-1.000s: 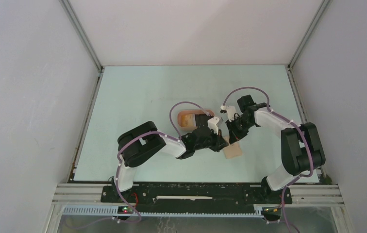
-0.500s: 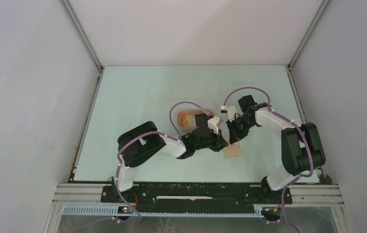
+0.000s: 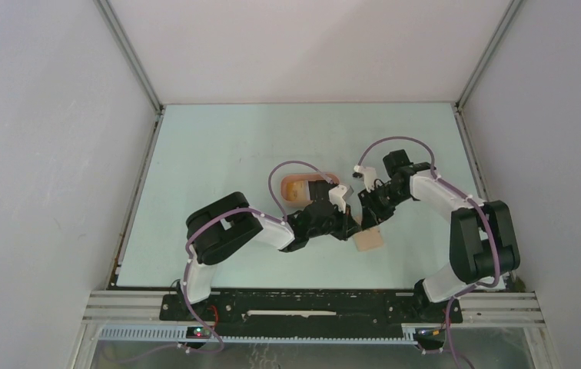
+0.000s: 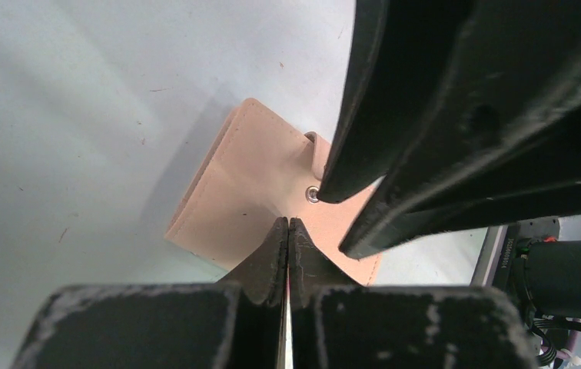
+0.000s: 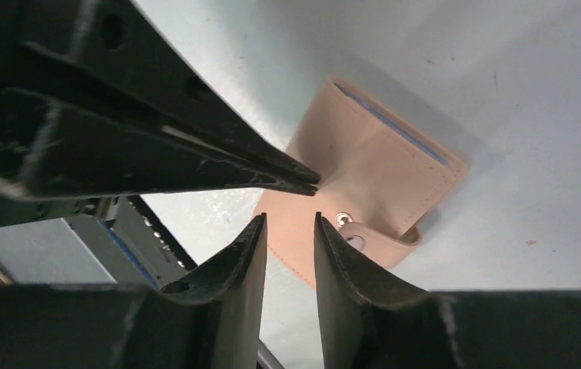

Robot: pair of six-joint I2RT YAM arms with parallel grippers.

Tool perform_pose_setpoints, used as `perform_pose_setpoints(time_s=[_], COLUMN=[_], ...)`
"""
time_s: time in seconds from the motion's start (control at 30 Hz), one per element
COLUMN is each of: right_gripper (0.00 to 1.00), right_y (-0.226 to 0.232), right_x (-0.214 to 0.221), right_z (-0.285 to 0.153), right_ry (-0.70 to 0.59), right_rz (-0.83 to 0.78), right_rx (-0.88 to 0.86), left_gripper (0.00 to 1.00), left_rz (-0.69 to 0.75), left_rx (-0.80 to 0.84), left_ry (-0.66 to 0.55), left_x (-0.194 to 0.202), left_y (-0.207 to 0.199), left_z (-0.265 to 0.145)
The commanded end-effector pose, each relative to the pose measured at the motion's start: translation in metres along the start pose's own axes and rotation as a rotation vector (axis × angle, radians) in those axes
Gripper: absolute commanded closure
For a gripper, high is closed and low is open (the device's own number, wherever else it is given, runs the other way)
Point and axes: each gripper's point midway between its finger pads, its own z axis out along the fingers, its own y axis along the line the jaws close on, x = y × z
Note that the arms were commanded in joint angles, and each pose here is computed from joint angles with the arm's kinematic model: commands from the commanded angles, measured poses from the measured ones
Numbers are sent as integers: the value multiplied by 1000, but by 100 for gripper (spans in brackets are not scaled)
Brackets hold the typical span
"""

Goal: Put the credit cards into the card holder
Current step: Close the card holder at the center of the board.

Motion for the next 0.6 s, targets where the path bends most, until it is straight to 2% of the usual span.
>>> perform_pose_setpoints(time_s=[0.0,0.17,0.3,0.4,0.57], right_gripper=[59,55,55,56,52], right_y=[18,21,16,17,16], right_x=[-24,-30,-33,-26,-7], right_z=[-24,-53,-76,-84,-77], right_ry=[-118,-213,-266,-283,-260], right_rz=[-70,-170,-335,-572,-981], right_rx=[-46,-23,59,71,66], left_gripper=[99,99,99,99,99], left_rz=[20,20,20,21,21], left_rx=[-27,-25,-21,-19,-17], left_ry=[20,21,22,23,23], left_x=[5,5,5,5,4], left_y=[8,8,7,6,6], left_z=[-3,-3,-3,-2,-2])
